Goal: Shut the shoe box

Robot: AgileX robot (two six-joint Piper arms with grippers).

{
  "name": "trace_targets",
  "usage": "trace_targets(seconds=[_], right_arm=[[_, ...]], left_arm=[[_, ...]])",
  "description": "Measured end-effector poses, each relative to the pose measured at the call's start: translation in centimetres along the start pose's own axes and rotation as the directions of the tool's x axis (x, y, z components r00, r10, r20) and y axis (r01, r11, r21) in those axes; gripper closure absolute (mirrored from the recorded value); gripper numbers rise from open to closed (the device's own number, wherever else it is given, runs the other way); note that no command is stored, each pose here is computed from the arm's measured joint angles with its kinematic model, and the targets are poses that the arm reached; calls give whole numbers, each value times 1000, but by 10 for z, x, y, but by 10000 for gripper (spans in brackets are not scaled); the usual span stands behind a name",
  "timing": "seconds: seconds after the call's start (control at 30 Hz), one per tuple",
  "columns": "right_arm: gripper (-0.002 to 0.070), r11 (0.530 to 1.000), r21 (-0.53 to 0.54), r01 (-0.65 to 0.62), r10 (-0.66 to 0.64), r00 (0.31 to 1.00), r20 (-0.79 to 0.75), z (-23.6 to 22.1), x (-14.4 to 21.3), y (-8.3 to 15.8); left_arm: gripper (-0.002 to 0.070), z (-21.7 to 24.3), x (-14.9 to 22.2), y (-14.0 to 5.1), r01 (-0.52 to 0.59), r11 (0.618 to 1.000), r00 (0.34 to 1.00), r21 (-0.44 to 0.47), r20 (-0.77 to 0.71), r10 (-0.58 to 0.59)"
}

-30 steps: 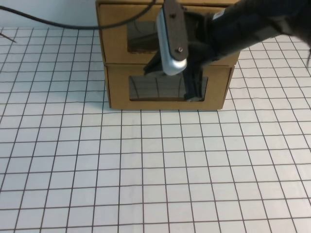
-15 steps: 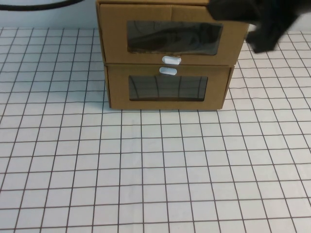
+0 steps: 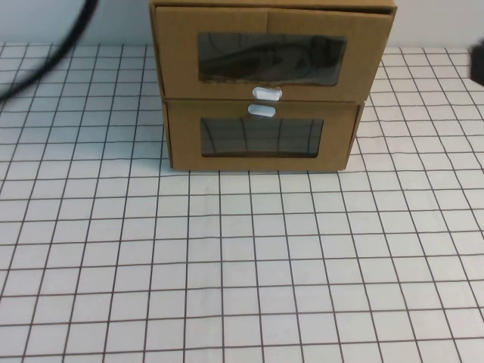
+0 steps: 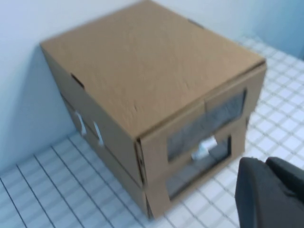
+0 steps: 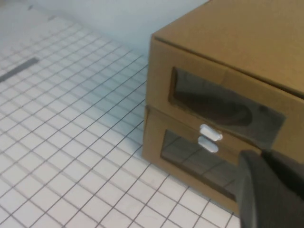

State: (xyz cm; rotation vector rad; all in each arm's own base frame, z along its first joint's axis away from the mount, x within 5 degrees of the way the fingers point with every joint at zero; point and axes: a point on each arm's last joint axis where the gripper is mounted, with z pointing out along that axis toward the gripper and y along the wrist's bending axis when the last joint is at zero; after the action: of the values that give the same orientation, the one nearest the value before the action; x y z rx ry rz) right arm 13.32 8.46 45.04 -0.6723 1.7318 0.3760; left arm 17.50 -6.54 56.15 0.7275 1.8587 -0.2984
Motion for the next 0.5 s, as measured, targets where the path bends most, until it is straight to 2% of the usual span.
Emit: trace_targets(seconds=[0.23,0.4,0.5], right_arm=[[690,994,75,-84,69,981,181,-34,77,11],[690,990,96,-103,75,964,253,-47,124,18],[690,989,101,-108,74,953,295,-56,144,22]], left_arm=[[680,-16,72,-26,5,1000,992,-11,-124,-7],[680,-24,134,-47,20,997,997,-78,-73,-25],[680,-26,171,-59,47,992,999,-117,10,-46]])
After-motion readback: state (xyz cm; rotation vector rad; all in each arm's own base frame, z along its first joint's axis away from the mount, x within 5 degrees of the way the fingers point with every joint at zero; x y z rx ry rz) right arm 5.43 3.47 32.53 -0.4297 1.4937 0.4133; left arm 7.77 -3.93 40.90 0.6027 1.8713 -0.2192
